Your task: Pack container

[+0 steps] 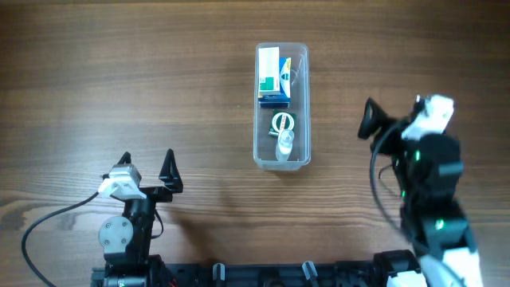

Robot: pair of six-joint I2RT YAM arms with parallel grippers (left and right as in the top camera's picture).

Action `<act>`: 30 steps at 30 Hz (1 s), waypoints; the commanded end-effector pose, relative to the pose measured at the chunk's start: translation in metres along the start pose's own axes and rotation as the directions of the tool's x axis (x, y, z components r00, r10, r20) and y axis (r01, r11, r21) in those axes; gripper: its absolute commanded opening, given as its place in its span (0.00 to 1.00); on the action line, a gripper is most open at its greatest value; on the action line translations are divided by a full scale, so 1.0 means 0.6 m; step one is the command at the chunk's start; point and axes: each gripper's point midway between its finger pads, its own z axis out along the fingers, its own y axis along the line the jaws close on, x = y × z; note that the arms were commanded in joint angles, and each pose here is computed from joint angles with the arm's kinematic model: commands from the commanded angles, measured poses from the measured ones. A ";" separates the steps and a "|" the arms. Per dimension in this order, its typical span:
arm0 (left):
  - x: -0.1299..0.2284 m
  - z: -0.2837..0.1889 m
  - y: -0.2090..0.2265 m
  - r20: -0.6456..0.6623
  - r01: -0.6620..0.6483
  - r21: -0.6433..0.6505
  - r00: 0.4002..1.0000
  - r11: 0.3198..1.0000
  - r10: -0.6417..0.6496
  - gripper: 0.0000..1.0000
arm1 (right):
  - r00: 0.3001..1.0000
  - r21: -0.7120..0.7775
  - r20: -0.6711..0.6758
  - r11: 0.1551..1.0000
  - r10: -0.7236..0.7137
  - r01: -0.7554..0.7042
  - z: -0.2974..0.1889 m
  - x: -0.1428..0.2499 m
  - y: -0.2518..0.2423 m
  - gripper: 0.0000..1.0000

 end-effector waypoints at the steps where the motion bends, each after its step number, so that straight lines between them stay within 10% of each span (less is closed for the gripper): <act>1: 0.002 0.000 0.001 0.001 -0.019 0.004 1.000 1.000 0.019 1.00 | 0.994 -0.087 0.104 0.995 -0.041 0.050 -0.022 0.050 -0.002 1.00; 19: 0.002 0.000 0.001 0.001 -0.019 0.004 1.000 1.000 0.019 1.00 | 0.953 -0.092 0.303 0.994 -0.023 0.054 -0.057 0.113 -0.058 1.00; 24: 0.002 0.000 0.001 0.001 -0.019 0.004 1.000 1.000 0.019 1.00 | 0.909 -0.160 0.319 0.930 -0.267 0.329 -0.064 0.127 -0.018 1.00; 30: 0.002 0.000 0.001 0.001 -0.019 0.004 1.000 1.000 0.019 1.00 | 0.912 -0.153 0.316 0.935 -0.260 0.320 -0.064 0.127 -0.021 1.00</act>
